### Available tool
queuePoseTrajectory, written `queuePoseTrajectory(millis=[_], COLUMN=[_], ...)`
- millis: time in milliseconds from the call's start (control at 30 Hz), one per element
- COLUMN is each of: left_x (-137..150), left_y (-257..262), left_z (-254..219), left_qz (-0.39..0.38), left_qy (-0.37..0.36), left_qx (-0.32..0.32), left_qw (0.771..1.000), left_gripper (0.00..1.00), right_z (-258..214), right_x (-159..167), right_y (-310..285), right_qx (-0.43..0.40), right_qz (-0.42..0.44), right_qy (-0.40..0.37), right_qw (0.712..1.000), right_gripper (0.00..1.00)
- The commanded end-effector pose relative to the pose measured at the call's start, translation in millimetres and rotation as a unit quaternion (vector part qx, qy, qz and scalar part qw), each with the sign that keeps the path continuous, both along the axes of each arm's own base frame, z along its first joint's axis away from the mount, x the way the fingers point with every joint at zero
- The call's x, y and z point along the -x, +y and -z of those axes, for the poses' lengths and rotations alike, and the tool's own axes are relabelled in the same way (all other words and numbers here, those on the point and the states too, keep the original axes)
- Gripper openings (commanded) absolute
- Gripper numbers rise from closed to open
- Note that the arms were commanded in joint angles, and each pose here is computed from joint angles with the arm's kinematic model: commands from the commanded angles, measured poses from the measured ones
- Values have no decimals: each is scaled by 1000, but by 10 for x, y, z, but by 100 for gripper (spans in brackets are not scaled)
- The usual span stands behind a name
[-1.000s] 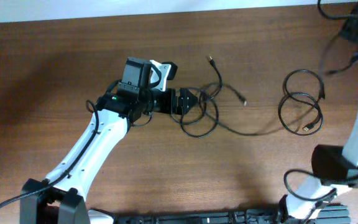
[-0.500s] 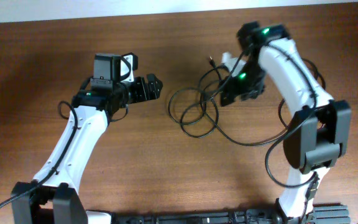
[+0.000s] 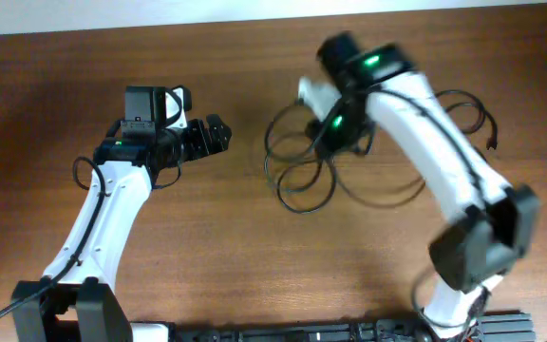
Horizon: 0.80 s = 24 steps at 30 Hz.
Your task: Untangle cables
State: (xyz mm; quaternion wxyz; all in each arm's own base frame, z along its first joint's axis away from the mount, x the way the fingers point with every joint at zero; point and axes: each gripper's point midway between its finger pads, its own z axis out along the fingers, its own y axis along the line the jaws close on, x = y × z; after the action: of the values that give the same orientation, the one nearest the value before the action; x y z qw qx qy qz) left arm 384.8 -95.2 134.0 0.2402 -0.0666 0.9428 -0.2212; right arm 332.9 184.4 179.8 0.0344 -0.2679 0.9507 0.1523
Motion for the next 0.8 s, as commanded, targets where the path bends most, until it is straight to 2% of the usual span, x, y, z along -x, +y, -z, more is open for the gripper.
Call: queuePoseTrajectory(millis=[0,100,133,167,200,233,267,300,333,367,400,433,500,567,633,767], left_x=[-3,-2,-3,-4,-3,4,14,25,31,28,20,8,4,9,-9,82], left_y=[-12,-12,-11,-10,-11,-11,-11,-42,-105,-159,-272,-341,-400,-377,-298,-101], left_z=[10,11,10,10,10,15,21,11,-16,-32,-59,-82,-82,-64,-31,109], left_qz=[-1,-1,-1,-1,-1,-1,0,5,16,24,41,55,61,57,43,15], left_qy=[3,3,3,3,3,5,7,8,6,1,-10,-22,-29,-26,-25,7], left_qx=[5,5,5,5,5,4,5,13,27,29,28,26,14,8,-13,-62], left_qw=[1000,1000,1000,1000,1000,1000,1000,1000,999,999,999,998,998,998,999,998], left_gripper=[99,99,99,99,99,99,99,99,99,99,99,99,99,99,99,100], right_z=[-1052,-1364,-1399,-1416,-1380,-1325,-1314,-1352,-1401,-1388,-1347,-1340,-1353,-1190,-954,11], right_x=[-363,-444,-305,-262,-303,-401,-442,-399,-310,-291,-386,-421,-499,-501,-529,-678], right_y=[-617,-1220,-1040,-1020,-1174,-1545,-2007,-2467,-2876,-2995,-2812,-2670,-2181,-1775,-1575,-992], right_qx=[23,25,-55,-74,-45,32,119,191,230,207,119,81,0,-8,-5,4], right_qz=[70,149,81,60,90,173,277,380,469,509,505,482,369,282,258,187], right_qy=[-155,-180,-160,-157,-157,-164,-171,-177,-180,-171,-154,-146,-141,-123,-93,-40], right_qw=[985,972,982,983,982,971,938,887,833,818,841,860,919,951,962,982], right_gripper=[4,4,4,4,4,4,4,4,4,9,65,81,83,83,83,82])
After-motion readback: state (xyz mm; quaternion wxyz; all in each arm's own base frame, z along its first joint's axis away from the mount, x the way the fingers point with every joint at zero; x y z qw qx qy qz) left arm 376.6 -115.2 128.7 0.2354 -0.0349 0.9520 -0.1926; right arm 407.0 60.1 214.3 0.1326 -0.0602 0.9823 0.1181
